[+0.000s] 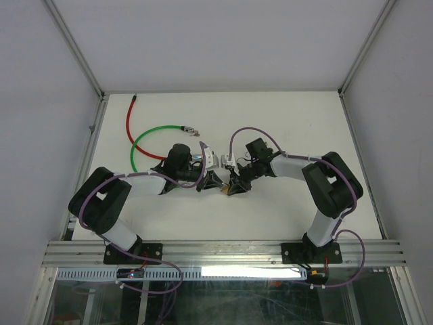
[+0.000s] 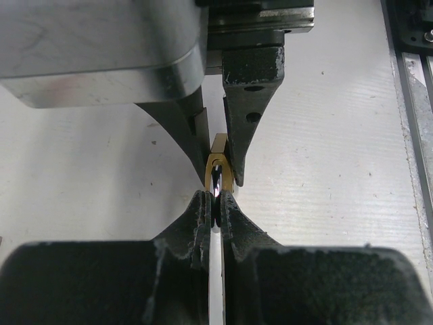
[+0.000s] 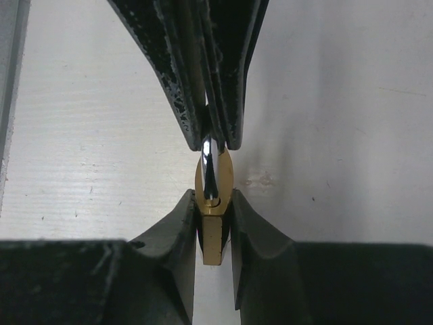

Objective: Lock with the key
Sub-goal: Lock the lock.

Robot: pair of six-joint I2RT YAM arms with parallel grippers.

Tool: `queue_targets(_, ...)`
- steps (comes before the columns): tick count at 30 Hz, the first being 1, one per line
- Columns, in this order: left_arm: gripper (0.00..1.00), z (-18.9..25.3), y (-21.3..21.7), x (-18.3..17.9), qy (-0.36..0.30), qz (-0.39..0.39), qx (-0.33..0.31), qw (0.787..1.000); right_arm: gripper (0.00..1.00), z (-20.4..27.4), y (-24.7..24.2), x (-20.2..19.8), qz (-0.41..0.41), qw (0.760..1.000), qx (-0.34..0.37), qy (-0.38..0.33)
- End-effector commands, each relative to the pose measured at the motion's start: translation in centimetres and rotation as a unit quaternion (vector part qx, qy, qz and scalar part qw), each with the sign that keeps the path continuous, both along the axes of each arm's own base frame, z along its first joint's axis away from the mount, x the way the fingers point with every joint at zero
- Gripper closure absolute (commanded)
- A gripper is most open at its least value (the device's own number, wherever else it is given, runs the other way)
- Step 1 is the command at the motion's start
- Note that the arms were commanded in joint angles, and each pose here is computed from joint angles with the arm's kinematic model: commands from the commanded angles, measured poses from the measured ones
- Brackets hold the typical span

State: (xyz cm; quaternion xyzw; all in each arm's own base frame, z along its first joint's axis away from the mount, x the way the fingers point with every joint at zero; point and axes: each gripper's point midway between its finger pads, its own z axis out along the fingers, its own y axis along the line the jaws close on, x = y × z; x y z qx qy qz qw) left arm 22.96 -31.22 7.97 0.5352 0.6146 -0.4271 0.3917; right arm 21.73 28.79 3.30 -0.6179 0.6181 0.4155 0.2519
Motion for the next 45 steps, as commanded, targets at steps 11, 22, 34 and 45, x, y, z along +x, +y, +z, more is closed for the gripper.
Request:
queue_targets(11, 1.0, -3.3, -0.2, -6.4, 0.117, -0.07, 0.033, 0.99, 1.0, 0.0, 3.5, 1.1, 0.021, 0.998, 0.026, -0.059)
queue_targets(22, 1.0, -3.3, -0.1, -6.2, 0.108, -0.093, 0.033, 0.989, 1.0, -0.3, 4.1, 0.8, 0.025, 0.998, 0.013, -0.048)
queue_targets(34, 1.0, -3.3, -1.1, -6.2, 0.095, -0.104, 0.05, 0.989, 1.0, 0.3, 4.0, 0.9, 0.013, 0.997, 0.028, -0.065)
queue_targets(45, 1.0, -3.8, -2.3, -6.3, 0.009, -0.065, 0.012, 0.998, 1.0, -0.8, 3.6, 0.1, 0.027, 0.998, 0.025, -0.06)
